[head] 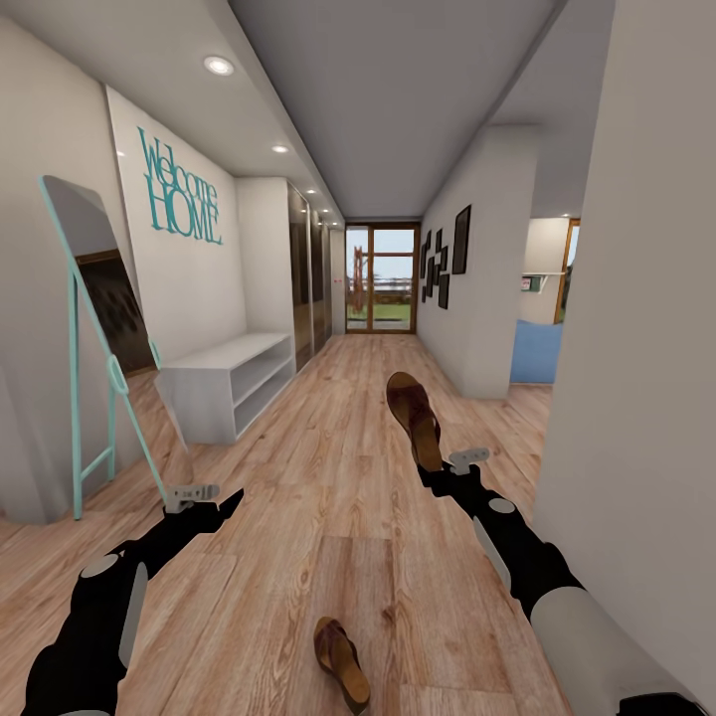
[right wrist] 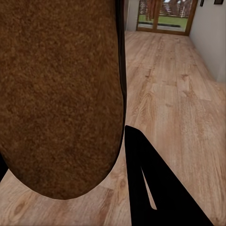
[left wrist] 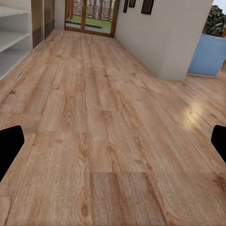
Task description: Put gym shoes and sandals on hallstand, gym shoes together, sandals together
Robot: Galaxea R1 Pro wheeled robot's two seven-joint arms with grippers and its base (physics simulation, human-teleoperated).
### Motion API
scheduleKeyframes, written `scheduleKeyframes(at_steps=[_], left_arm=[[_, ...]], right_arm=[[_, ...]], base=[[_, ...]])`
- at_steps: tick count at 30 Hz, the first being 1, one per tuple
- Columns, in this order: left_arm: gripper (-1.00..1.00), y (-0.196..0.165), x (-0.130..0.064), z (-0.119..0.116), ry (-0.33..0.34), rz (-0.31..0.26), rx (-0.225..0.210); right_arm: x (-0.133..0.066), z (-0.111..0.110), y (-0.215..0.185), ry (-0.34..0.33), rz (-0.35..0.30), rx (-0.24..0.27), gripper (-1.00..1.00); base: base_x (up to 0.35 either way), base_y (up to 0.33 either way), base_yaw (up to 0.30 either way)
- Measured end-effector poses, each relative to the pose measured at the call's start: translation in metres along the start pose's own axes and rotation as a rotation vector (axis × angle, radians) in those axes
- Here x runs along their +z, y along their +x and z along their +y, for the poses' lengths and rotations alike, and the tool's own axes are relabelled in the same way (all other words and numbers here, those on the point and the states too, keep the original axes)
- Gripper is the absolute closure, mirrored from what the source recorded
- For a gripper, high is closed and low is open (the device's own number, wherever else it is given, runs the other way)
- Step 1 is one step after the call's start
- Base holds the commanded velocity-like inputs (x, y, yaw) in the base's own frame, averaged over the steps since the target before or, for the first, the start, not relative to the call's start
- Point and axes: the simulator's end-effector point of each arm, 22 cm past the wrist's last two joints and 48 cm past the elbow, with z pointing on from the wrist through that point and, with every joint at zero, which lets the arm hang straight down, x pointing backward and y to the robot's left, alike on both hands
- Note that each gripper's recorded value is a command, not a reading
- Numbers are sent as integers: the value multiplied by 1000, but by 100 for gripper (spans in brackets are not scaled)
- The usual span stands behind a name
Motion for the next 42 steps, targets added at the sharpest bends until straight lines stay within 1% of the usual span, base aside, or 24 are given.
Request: scheduleKeyframes(at_steps=[6,10,19,22,29,37,42], left_arm=[[-100,0,0,0,0,0,-1],[-100,0,0,0,0,0,0],[-100,0,0,0,-1,0,-1],[-100,0,0,1,-1,0,0],[-100,0,0,0,-1,-1,0],[-100,0,0,0,-1,-1,-1],[-100,0,0,0,0,-1,-1]], right_arm=[[0,0,-1,0,-1,-1,100],[0,0,-1,0,-2,-1,100],[0,0,-1,0,-1,-1,100],[0,0,-1,0,-2,-1,100],[0,0,-1,0,-2,-1,100],[0,0,-1,0,-1,-1,100],[0,0,-1,0,-1,-1,100]], base=[[7,-10,0],[108,-158,20],[51,-68,239],[3,-89,124],[0,-251,15],[-6,-44,1],[-165,-145,0]])
